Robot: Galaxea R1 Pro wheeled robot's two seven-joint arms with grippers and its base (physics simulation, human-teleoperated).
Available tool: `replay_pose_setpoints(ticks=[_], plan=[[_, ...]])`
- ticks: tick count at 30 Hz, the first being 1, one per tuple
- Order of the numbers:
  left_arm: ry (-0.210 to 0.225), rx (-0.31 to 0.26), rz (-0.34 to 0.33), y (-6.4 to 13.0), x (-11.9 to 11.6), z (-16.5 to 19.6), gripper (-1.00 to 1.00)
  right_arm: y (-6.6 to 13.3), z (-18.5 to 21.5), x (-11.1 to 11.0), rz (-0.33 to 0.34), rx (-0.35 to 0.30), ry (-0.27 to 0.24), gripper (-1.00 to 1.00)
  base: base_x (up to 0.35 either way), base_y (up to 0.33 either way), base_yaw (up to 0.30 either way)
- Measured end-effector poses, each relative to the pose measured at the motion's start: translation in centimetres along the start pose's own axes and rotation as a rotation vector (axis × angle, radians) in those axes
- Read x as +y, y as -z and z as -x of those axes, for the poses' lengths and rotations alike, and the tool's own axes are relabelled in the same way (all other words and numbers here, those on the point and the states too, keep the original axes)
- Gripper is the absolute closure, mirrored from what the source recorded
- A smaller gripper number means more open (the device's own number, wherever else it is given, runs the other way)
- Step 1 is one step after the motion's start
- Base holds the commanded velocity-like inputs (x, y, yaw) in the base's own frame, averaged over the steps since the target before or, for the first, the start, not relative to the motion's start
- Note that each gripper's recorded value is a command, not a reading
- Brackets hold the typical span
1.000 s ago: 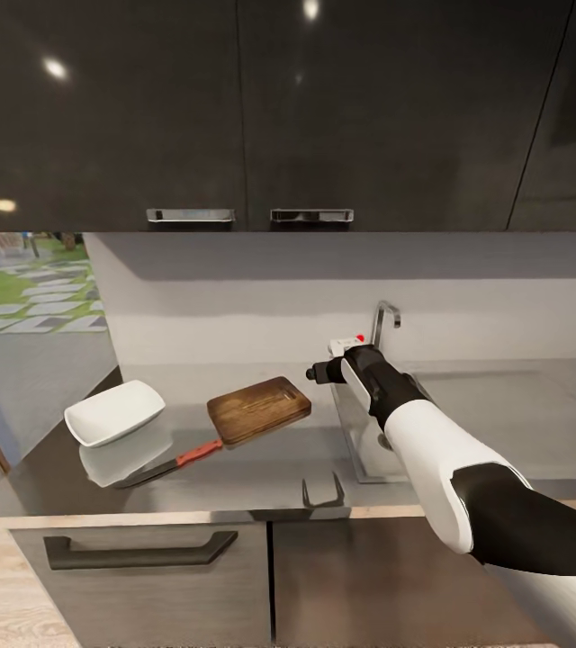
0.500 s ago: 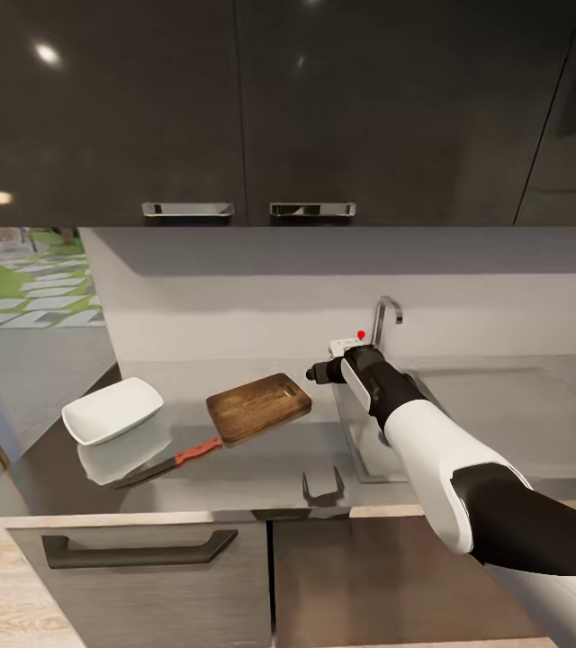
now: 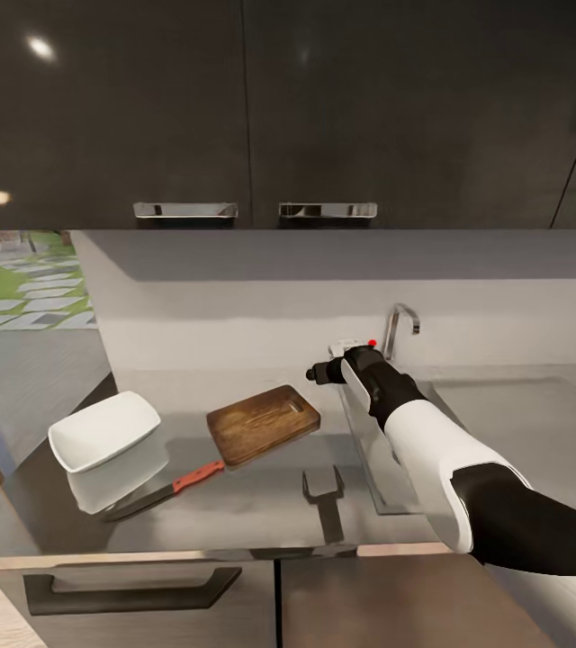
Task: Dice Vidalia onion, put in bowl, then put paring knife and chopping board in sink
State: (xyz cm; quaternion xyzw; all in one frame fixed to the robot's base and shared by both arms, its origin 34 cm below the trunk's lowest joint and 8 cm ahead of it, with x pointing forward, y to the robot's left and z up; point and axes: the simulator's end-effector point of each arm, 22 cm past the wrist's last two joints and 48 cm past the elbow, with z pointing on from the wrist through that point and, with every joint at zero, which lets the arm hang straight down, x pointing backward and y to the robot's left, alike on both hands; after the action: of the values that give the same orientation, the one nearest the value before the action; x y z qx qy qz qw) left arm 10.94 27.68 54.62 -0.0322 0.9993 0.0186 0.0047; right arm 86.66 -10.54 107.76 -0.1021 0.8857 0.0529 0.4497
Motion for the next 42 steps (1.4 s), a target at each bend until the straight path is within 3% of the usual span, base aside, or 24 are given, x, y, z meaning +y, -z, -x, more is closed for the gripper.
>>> replay_pose_setpoints(ticks=[18, 29, 42], plan=[[-0.001, 0.004, -0.002, 0.0, -0.1, -0.2, -1.00, -0.7, -1.7, 0.0, 0.000, 0.037, -0.002, -1.00, 0.016, 0.000, 0.000], [-0.004, 0.021, -0.002, 0.1, -0.1, -0.8, -1.00, -1.5, -2.5, -0.1, 0.003, 0.054, -0.005, -1.00, 0.201, 0.000, 0.000], [-0.004, 0.053, -0.002, 0.2, -0.2, -2.1, -1.00, -2.7, -3.9, -0.1, 0.006, 0.081, -0.010, -1.00, 0.018, 0.000, 0.000]])
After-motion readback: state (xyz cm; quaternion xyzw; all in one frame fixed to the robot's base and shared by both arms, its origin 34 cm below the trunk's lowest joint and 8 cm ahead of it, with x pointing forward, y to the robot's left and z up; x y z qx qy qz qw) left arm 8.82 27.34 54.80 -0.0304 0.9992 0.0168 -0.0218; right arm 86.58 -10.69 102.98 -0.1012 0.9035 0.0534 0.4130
